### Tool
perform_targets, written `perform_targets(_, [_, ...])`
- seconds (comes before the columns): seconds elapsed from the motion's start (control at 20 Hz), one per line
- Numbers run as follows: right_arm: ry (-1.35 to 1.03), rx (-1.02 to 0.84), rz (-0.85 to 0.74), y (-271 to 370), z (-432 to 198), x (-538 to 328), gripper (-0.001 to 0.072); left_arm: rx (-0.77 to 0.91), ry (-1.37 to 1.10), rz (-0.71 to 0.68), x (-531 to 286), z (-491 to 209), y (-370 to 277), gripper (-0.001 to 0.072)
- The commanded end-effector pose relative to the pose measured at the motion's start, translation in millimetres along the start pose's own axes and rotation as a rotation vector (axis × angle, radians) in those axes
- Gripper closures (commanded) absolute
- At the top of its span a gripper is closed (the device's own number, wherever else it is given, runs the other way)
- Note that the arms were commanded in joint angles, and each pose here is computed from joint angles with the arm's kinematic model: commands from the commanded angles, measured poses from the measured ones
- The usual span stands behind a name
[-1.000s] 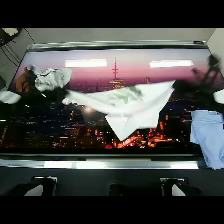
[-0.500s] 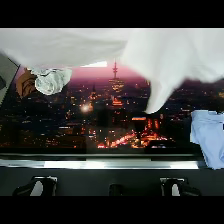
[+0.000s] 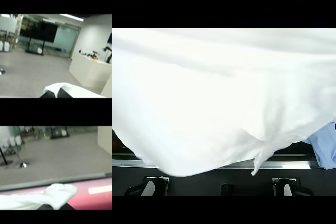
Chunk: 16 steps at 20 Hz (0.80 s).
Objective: Fold the shirts.
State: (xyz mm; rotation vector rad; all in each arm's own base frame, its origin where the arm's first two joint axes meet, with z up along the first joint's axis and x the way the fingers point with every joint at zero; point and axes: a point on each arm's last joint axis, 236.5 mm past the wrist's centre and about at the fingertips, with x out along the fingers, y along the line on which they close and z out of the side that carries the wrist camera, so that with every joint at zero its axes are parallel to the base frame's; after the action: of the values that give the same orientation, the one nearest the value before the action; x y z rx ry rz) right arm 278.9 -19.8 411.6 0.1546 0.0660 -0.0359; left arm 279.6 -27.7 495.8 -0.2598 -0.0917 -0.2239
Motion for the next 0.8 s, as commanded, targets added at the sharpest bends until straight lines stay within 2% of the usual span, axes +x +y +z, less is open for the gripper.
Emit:
perform_targets(0.0, [0.515, 0.078, -0.001, -23, -132, 65, 0.0665, -0.13, 0.347, 0.035, 51, -112, 62, 0.0676])
perform_targets(0.2, [0.866, 0.31, 0.085, -18, -279, 172, 0.0665, -0.385, 0.694, 0.138, 106, -292, 162, 0.0676])
perform_targets(0.35, [0.876, 0.5, 0.125, 16, -358, 249, 0.0663, -0.613, 0.854, 0.155, 134, -401, 191, 0.0677])
perform_targets(0.5, [0.863, 0.78, 0.116, 35, -400, 287, 0.0663, -0.871, 0.865, 0.108, 161, -456, 191, 0.0676])
perform_targets(0.65, [0.859, 0.908, 0.113, 40, -409, 296, 0.0662, -0.914, 0.898, 0.079, 166, -485, 185, 0.0675])
perform_targets(0.7, [0.856, 0.905, 0.116, 39, -407, 296, 0.0631, -0.926, 0.91, 0.076, 166, -488, 180, 0.0599])
perform_targets(0.75, [0.85, 0.906, 0.121, 38, -401, 296, 0.0485, -0.971, 0.926, 0.079, 165, -486, 174, 0.036])
